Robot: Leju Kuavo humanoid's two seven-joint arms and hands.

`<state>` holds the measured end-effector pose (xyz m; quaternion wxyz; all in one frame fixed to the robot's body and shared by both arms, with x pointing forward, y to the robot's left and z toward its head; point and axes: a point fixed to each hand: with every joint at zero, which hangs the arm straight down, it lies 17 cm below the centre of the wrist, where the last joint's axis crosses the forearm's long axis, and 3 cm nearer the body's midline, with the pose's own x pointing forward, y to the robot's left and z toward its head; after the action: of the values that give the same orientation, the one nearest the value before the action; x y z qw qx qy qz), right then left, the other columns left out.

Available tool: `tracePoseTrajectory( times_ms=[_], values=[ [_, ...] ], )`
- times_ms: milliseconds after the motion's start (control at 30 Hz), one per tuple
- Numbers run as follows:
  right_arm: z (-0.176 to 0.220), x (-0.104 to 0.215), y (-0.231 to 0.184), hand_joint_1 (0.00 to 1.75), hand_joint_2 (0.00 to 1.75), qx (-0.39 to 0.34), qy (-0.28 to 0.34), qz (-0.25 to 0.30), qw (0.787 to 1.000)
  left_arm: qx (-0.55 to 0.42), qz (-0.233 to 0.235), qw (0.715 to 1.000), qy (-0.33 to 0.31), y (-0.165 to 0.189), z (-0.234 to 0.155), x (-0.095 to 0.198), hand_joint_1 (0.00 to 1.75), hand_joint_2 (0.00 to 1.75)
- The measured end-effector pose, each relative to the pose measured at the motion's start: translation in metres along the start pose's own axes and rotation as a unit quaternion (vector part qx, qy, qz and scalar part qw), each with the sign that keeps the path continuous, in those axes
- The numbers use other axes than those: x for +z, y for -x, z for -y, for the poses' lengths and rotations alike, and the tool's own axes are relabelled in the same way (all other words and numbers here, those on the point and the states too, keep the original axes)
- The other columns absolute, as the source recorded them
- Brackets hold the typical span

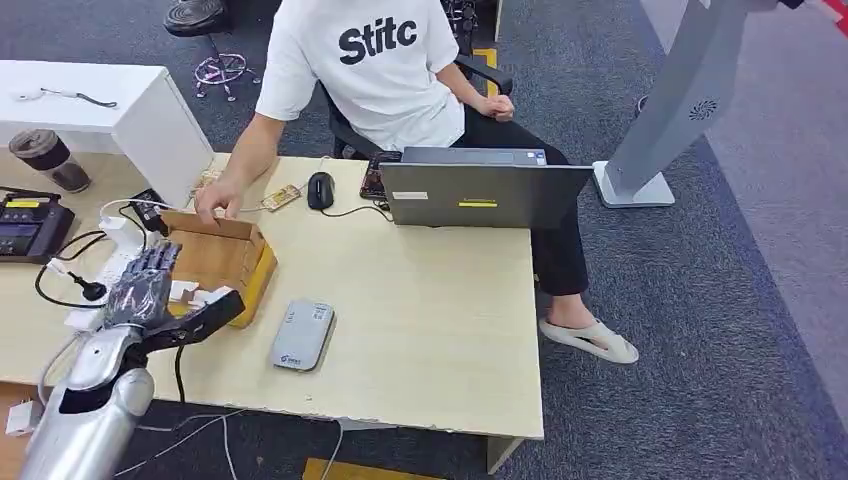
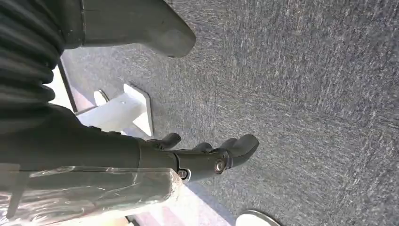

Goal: Pass the card to the sensor for recognition and then transmit it.

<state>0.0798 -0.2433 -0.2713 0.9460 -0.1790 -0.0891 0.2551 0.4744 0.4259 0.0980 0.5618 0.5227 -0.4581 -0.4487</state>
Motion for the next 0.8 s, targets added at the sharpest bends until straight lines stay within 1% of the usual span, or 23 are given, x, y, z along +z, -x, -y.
tracePoseTrajectory(
  times_ms=[67, 167, 267, 567, 700, 800],
  values=[
    [0.000, 0.000, 0.000, 0.00, 1.75, 0.000, 0.001, 0.000, 1.000, 0.013, 0.005, 0.999, 0.034, 0.002, 0.011, 0.004, 0.09, 1.75],
    [0.001, 0.000, 0.001, 0.00, 1.75, -0.005, 0.001, -0.002, 1.000, 0.016, 0.012, 0.998, 0.057, 0.008, 0.014, 0.007, 0.07, 1.75],
    [0.001, 0.000, 0.001, 0.00, 1.75, -0.007, 0.001, -0.003, 1.000, 0.009, 0.015, 0.998, 0.060, 0.015, 0.009, 0.006, 0.07, 1.75],
    [0.001, -0.001, 0.001, 0.00, 1.75, -0.007, 0.001, -0.002, 1.000, 0.000, 0.019, 0.998, 0.057, 0.013, 0.006, 0.005, 0.07, 1.75],
    [0.001, -0.001, 0.001, 0.00, 1.75, -0.006, 0.001, -0.002, 1.000, 0.000, 0.020, 0.999, 0.048, 0.010, 0.002, 0.003, 0.14, 1.75],
    [0.001, -0.001, 0.001, 0.00, 1.75, -0.006, 0.002, -0.002, 1.000, 0.002, 0.022, 0.999, 0.041, 0.007, 0.000, 0.002, 0.12, 1.75]
  ],
)
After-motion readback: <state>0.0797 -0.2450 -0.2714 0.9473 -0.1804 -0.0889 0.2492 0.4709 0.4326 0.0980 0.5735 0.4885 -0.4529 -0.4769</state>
